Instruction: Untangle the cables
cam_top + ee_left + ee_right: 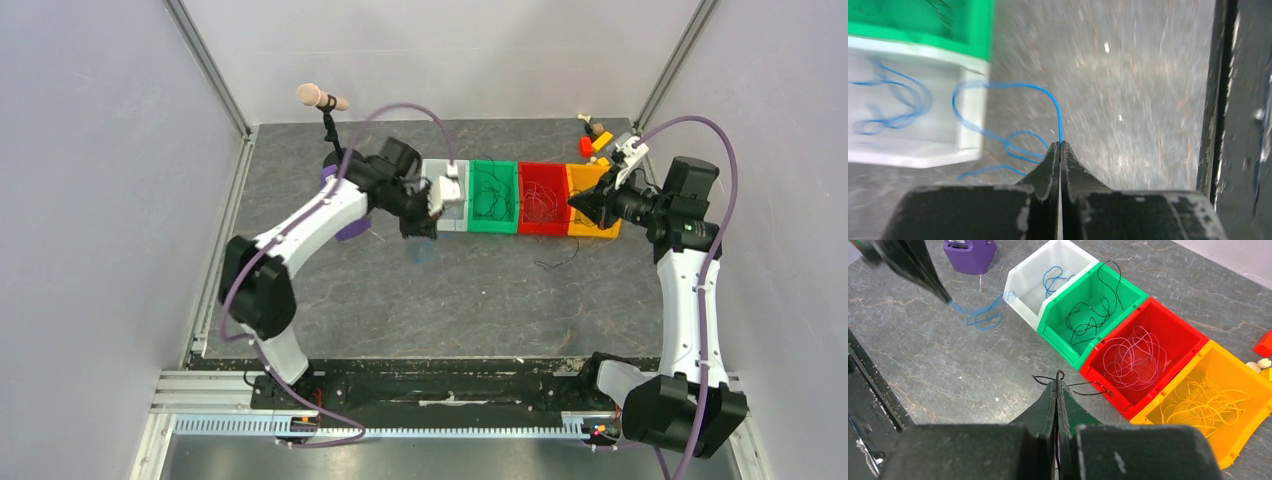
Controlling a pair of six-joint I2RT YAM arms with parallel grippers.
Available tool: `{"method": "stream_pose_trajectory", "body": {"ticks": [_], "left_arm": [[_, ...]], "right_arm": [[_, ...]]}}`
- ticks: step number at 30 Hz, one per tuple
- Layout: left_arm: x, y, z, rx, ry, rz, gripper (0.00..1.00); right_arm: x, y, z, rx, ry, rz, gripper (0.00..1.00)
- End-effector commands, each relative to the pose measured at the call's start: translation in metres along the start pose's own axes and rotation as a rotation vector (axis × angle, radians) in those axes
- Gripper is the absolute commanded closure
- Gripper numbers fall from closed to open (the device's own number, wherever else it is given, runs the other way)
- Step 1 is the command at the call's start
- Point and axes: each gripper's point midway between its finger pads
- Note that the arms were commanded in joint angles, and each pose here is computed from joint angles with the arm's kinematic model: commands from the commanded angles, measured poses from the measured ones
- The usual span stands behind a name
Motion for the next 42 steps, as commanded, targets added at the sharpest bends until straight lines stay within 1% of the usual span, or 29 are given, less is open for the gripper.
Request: {"method": "stream_pose_trajectory", "body": {"ticks": [1, 4, 7, 10, 14, 19, 24, 27, 33, 39, 42], "left_arm": [[-0.014, 0.066, 0.087, -0.366, 0.168, -0.065, 0.98], [0.007, 0.08, 0.116, -0.504, 0.238, -0.028, 0.98], [0.033, 0.099, 0.145, -0.616, 0.24, 0.051, 0.98], [0.051, 0.131, 0.179, -0.74, 0.251, 0.094, 0.98], [0.05, 0.171, 0.216, -0.843, 0.233, 0.11, 0.98], [0.032, 0.21, 0.249, -0.955, 0.253, 0.048, 0.98], [0.03, 0.231, 0.265, -1.023, 0.252, 0.053, 0.98], [0.038, 0.233, 0.269, -1.039, 0.259, 0.068, 0.98], [0.055, 0.224, 0.27, -1.048, 0.276, 0.081, 0.98], [0.078, 0.197, 0.253, -1.0, 0.304, 0.112, 0.98], [0.081, 0.197, 0.251, -1.001, 0.3, 0.12, 0.98]], "right_arm": [[0.002, 0.003, 0.013, -0.042, 0.039, -0.002, 1.0], [0.002, 0.003, 0.014, -0.044, 0.04, -0.002, 1.0], [0.002, 0.004, 0.014, -0.039, 0.052, -0.009, 1.0], [0.001, 0.005, 0.014, -0.033, 0.063, -0.014, 1.0], [0.001, 0.003, 0.012, -0.028, 0.055, -0.007, 1.0], [0.003, 0.003, 0.011, -0.032, 0.05, 0.001, 1.0], [0.004, 0.004, 0.014, -0.039, 0.056, -0.002, 1.0], [0.004, 0.004, 0.014, -0.038, 0.056, -0.001, 1.0], [0.003, 0.003, 0.013, -0.035, 0.051, -0.001, 1.0], [0.002, 0.003, 0.01, -0.027, 0.053, -0.004, 1.0], [0.001, 0.002, 0.008, -0.023, 0.051, -0.002, 1.0]]}}
Point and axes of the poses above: each gripper's point midway between its finger pads, its own y axis back along the fingers, its own x axis along the line the jaws close on, z = x × y, and after that the axes turned 14 degrees about y, right-handed
